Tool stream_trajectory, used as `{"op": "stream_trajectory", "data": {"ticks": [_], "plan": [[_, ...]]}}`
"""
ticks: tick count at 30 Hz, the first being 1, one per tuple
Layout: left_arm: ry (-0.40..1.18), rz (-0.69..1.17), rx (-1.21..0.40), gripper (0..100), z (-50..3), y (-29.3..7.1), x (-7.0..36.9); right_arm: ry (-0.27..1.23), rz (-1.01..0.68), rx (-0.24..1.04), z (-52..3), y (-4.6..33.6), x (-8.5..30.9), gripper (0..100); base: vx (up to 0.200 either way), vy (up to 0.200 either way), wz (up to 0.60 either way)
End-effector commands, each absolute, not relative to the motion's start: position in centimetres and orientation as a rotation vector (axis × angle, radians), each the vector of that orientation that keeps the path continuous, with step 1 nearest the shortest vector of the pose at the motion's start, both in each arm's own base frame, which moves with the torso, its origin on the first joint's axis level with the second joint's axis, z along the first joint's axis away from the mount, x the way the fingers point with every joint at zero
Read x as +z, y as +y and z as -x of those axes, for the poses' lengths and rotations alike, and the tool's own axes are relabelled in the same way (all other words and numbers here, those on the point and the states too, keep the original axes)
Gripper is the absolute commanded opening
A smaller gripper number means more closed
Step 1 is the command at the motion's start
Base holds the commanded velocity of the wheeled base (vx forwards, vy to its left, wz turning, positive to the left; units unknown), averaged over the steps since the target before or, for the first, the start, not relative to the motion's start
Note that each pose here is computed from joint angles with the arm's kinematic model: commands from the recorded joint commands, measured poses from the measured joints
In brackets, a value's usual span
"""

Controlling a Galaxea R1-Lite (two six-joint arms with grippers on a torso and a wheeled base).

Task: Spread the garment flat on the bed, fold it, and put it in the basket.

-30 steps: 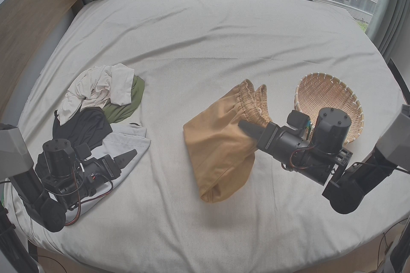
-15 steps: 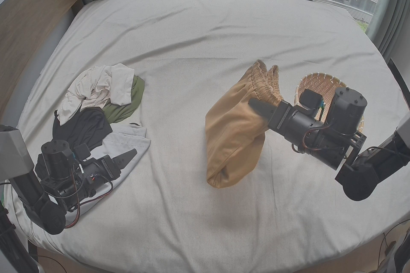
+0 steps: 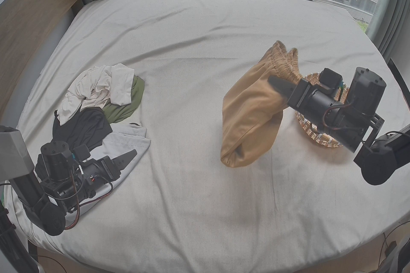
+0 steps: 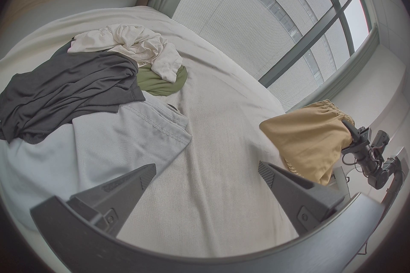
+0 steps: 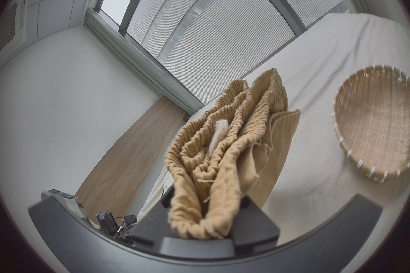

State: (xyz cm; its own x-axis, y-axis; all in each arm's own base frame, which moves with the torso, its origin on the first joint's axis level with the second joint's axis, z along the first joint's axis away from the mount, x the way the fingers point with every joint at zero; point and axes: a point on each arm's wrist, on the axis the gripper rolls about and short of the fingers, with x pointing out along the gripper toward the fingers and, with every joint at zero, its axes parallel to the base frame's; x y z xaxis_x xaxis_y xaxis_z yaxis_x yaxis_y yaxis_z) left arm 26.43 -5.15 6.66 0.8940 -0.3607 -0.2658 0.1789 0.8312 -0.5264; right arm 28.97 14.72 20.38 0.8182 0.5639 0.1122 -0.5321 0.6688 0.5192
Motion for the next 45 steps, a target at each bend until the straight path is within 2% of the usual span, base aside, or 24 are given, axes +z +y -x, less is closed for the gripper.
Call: {"op": "stream_trajectory", "data": {"ticks": [1, 6, 12, 15, 24, 31, 32, 40, 45], "plan": [[0.372, 0.515, -0.292, 100, -26.4, -5.2, 6.5, 0.015, -0.566, 0.598, -28.7, 13.5, 21.6, 0, 0.000, 0.000, 0.00], [0.375, 0.515, -0.291, 100, -26.4, -5.2, 6.5, -0.016, -0.554, 0.578, -28.7, 12.6, 22.3, 0, 0.000, 0.000, 0.00], [0.385, 0.513, -0.290, 100, -26.4, -5.2, 6.2, -0.079, -0.515, 0.470, -29.8, 9.4, 23.7, 0, 0.000, 0.000, 0.00], [0.386, 0.511, -0.291, 100, -26.5, -5.3, 5.9, -0.114, -0.509, 0.374, -30.7, 6.9, 24.5, 0, 0.000, 0.000, 0.00], [0.361, 0.516, -0.296, 100, -26.4, -5.4, 5.2, -0.127, -0.494, 0.210, -31.8, 2.0, 24.4, 0, 0.000, 0.000, 0.00], [0.363, 0.516, -0.299, 100, -26.4, -5.4, 5.2, -0.098, -0.480, 0.155, -32.5, 0.4, 23.0, 0, 0.000, 0.000, 0.00], [0.365, 0.515, -0.304, 100, -26.4, -5.6, 5.2, -0.096, -0.471, 0.148, -32.6, 0.1, 22.7, 100, 0.000, 0.000, 0.00], [0.363, 0.512, -0.316, 100, -26.1, -5.8, 5.3, -0.031, -0.462, 0.090, -32.4, -1.6, 20.8, 100, 0.000, 0.000, 0.00], [0.341, 0.514, -0.334, 100, -25.9, -6.1, 6.0, 0.022, -0.387, 0.071, -30.7, -1.8, 19.5, 100, 0.000, 0.000, 0.00]]}}
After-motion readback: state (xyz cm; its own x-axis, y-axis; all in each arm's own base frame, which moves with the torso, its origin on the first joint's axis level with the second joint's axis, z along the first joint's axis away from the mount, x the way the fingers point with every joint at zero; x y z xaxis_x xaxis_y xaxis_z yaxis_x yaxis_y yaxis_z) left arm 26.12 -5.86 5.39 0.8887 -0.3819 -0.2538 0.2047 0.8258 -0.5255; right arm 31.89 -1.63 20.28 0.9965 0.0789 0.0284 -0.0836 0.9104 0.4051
